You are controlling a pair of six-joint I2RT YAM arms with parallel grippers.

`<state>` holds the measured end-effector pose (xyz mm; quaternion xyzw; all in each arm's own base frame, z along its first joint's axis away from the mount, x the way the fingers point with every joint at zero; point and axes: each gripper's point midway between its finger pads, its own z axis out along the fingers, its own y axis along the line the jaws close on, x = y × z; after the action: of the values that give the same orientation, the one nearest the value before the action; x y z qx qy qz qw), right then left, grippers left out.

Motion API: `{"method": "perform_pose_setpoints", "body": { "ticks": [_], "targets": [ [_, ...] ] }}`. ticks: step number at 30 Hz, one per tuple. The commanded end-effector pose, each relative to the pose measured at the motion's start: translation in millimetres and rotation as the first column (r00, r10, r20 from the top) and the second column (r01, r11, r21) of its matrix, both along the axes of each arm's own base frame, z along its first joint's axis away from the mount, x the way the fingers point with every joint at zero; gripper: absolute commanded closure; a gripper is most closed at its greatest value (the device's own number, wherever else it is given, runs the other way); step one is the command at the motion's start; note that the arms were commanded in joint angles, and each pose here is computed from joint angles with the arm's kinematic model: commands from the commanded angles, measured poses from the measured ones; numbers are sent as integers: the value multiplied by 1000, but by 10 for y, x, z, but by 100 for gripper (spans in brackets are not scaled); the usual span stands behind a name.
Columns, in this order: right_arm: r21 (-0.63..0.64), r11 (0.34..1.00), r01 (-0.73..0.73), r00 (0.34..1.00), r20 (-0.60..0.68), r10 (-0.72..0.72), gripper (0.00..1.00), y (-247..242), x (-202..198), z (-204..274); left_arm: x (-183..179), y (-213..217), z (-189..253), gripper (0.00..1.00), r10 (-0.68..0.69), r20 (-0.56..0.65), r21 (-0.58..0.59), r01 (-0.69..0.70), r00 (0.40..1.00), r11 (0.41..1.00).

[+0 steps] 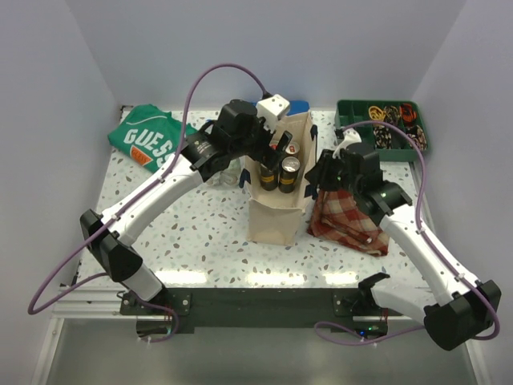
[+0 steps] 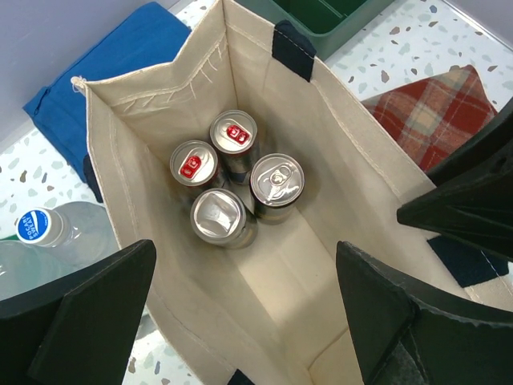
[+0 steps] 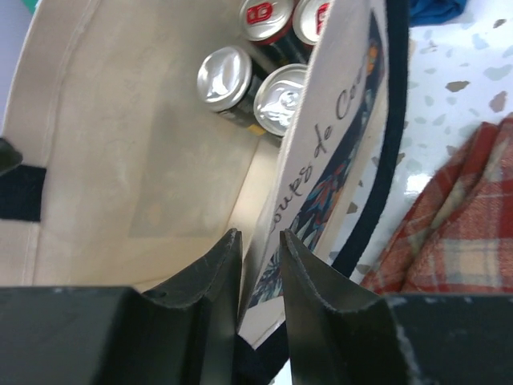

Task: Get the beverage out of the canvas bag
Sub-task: Take out the drink from the canvas bag.

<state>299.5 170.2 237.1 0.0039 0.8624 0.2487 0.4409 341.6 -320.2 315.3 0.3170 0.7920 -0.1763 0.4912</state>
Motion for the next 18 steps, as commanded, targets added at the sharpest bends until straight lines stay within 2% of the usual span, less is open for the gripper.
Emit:
{"method": "perform_pose_setpoints", "body": {
  "ticks": [1, 4, 10, 11, 13, 14, 16, 18],
  "targets": [
    [52, 993, -106, 993, 62, 102, 71, 133, -114, 163, 19, -61, 157, 1, -19, 52, -25, 20, 998, 999],
    [38, 990, -138, 990, 47, 136, 74, 140, -185, 86, 29, -142, 134, 1, -42, 42, -30, 44, 998, 999],
    [22, 986, -166, 985, 56, 165, 68, 126, -258, 43, 129, -267, 13, 0, -50, 9, -6, 50, 999, 999],
    [13, 987, -162, 985, 55, 161, 61, 106, -261, 35, 166, -303, -73, 0, -50, -5, 7, 50, 999, 999],
    [0, 988, -156, 986, 52, 156, 56, 86, -259, 15, 198, -335, -117, 0, -49, -19, 19, 50, 999, 999],
    [-9, 990, -143, 988, 52, 143, 50, 63, -247, 9, 241, -374, -243, 0, -47, -41, 40, 49, 998, 998],
    [-18, 992, -124, 991, 53, 125, 47, 28, -230, 11, 293, -390, -268, 0, -32, -49, 53, 34, 998, 998],
    [-34, 995, -99, 993, 65, 101, 40, -21, -213, 43, 352, -410, -369, 0, -18, -55, 71, 22, 998, 997]
  ]
}}
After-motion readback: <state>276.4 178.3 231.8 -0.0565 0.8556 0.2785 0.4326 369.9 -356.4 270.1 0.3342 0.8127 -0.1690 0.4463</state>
